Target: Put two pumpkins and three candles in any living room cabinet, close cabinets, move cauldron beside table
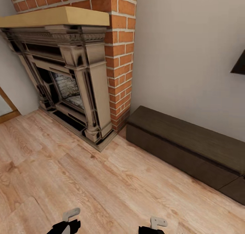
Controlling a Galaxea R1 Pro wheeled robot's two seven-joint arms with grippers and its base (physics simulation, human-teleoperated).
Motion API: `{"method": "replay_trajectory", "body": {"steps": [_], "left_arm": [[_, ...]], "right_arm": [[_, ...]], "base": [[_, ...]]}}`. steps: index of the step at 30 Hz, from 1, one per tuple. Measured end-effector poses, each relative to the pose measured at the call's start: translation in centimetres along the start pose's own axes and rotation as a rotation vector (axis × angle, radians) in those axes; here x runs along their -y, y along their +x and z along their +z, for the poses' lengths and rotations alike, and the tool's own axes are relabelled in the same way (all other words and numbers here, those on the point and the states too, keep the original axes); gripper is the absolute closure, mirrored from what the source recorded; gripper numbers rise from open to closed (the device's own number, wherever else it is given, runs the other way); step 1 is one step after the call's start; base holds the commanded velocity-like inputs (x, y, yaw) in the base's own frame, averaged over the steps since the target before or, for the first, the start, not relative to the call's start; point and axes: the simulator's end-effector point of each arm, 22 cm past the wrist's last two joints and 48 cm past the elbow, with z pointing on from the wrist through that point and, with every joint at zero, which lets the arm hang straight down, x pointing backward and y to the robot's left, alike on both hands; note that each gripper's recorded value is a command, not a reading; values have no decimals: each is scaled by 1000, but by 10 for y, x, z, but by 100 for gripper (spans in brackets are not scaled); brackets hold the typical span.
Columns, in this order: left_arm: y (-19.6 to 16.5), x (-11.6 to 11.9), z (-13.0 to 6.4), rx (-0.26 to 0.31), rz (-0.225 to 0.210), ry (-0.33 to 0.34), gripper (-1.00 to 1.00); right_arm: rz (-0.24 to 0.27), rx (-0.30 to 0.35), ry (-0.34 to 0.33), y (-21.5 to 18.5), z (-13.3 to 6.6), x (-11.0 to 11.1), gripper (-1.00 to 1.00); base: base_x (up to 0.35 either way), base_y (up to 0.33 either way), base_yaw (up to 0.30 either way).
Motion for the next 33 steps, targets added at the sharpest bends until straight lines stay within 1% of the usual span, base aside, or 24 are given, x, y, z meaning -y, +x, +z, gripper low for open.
{"method": "replay_trajectory", "body": {"steps": [12,20,24,33], "left_arm": [[0,0,0,0,0,0,-100],[2,6,-1,-2,9,7,-100],[2,5,0,-3,8,6,-100],[3,7,-1,-4,11,9,-100]], "right_arm": [[1,-1,0,0,0,0,-100],[0,1,-5,0,-1,-5,-100],[3,2,-6,0,-1,-6,-100],[3,3,2,-1,0,-1,-100]], "base": [[0,0,-280],[0,0,-280],[0,0,-280],[0,0,-280]]}}
